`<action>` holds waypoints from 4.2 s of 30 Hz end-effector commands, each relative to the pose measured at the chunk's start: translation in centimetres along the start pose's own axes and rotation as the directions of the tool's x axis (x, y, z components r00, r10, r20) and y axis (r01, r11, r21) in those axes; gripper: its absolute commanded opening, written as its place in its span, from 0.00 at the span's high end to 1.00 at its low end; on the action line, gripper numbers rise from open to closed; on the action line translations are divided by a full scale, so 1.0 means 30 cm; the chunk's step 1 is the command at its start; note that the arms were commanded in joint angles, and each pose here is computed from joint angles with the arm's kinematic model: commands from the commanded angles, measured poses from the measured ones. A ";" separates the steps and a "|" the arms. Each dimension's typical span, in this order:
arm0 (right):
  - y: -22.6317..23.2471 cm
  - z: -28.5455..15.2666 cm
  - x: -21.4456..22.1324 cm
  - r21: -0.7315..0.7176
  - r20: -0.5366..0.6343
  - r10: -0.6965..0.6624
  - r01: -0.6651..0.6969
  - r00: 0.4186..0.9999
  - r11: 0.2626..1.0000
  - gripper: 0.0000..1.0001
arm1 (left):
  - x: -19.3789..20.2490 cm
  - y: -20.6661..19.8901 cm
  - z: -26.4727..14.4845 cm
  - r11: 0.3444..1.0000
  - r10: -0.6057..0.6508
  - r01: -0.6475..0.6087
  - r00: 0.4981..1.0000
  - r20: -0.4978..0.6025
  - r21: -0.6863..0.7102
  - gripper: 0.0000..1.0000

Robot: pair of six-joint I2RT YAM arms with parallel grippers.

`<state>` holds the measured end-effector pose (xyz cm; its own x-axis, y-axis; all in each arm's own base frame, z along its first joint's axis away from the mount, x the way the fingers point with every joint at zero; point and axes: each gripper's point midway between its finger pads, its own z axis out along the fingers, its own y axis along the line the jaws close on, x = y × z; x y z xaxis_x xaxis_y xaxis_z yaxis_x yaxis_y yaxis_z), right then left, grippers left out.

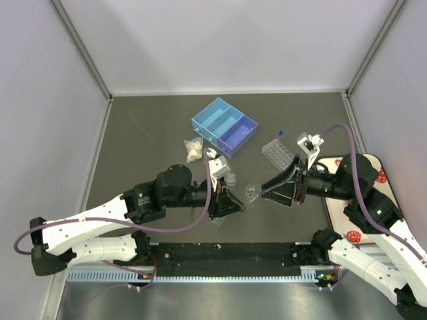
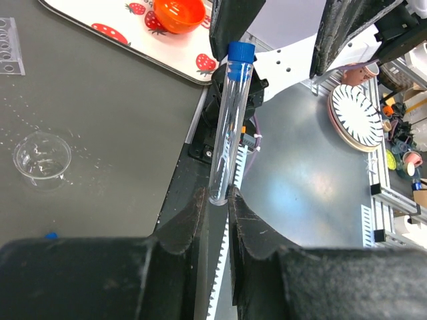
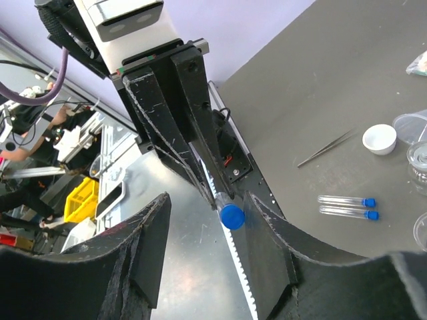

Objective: Organize the chemistry lab equipment

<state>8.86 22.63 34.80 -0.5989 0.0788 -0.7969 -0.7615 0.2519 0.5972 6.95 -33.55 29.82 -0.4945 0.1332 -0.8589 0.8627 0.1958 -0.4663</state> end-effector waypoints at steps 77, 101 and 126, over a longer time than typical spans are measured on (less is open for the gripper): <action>-1.219 -0.153 -0.191 0.961 0.242 -0.163 -0.213 0.956 0.175 1.00 | 0.171 0.378 -0.159 0.860 0.014 0.001 1.000 0.025 -0.510 0.01; -1.343 -0.094 -0.204 0.981 0.164 -0.162 -0.143 0.973 0.135 1.00 | 0.179 0.384 -0.164 0.857 0.023 -0.010 1.000 0.019 -0.515 0.01; -1.410 -0.098 -0.177 0.989 0.124 -0.147 -0.111 0.981 0.094 1.00 | 0.172 0.387 -0.148 0.855 0.029 -0.027 1.000 -0.004 -0.518 0.02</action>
<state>41.78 8.73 12.21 -0.4996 0.1407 -0.8548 0.2243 0.9741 0.0292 13.38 -25.60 18.83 -0.4998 0.1913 -0.8448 0.6906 0.6766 -0.2554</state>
